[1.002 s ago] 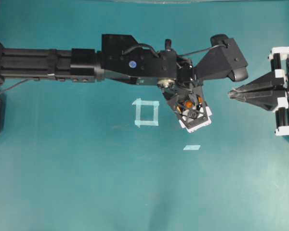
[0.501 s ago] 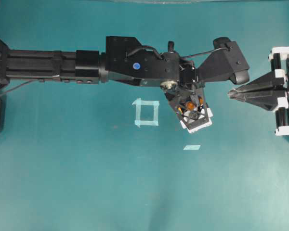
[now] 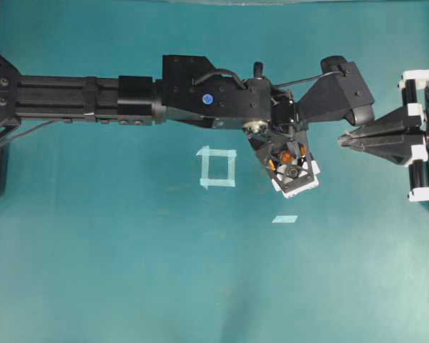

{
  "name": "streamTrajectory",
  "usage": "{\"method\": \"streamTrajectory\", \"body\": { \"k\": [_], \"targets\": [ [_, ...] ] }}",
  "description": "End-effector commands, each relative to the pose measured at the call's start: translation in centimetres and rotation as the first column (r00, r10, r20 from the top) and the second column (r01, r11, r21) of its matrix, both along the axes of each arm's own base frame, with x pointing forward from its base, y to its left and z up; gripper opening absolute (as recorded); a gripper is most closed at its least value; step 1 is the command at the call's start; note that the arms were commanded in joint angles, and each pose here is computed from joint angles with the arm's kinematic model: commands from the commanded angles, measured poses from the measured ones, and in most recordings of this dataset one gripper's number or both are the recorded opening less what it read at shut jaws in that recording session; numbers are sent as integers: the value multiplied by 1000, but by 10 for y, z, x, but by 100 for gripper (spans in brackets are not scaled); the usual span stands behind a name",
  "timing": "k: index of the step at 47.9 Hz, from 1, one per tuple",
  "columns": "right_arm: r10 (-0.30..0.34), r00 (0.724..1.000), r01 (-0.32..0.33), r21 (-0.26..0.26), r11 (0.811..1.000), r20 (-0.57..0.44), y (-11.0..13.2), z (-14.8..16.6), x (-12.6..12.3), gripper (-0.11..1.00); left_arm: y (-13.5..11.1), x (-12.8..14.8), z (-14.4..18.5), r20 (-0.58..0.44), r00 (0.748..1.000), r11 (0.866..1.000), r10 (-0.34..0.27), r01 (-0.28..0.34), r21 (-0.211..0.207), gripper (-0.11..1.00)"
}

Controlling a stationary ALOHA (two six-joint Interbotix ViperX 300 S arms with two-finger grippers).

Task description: Move the cup toward the block with left arm.

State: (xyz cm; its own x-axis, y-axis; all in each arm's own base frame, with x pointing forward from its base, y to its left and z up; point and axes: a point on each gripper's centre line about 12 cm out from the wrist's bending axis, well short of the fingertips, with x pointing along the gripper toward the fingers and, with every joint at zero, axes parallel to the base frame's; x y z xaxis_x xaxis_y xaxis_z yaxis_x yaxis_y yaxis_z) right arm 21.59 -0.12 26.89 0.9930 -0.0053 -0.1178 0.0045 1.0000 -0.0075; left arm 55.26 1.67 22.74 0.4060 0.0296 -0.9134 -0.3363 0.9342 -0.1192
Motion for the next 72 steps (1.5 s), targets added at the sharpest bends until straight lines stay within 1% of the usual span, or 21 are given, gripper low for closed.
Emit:
{"method": "streamTrajectory", "body": {
  "k": [1, 11, 18, 72],
  "targets": [
    [0, 999, 0, -2, 1000, 32, 0, 13, 3, 0, 0, 2, 21, 53, 999, 1000, -5, 4, 6, 70],
    [0, 999, 0, -2, 1000, 34, 0, 13, 3, 0, -1, 2, 21, 53, 999, 1000, -8, 7, 5, 70],
    [0, 1000, 0, -2, 1000, 25, 0, 12, 3, 0, -1, 2, 20, 51, 998, 1000, -23, 22, 14, 70],
    [1, 1000, 0, -5, 1000, 23, 0, 11, 3, 0, 0, 2, 20, 48, 999, 1000, -21, 21, 14, 70]
  ]
}}
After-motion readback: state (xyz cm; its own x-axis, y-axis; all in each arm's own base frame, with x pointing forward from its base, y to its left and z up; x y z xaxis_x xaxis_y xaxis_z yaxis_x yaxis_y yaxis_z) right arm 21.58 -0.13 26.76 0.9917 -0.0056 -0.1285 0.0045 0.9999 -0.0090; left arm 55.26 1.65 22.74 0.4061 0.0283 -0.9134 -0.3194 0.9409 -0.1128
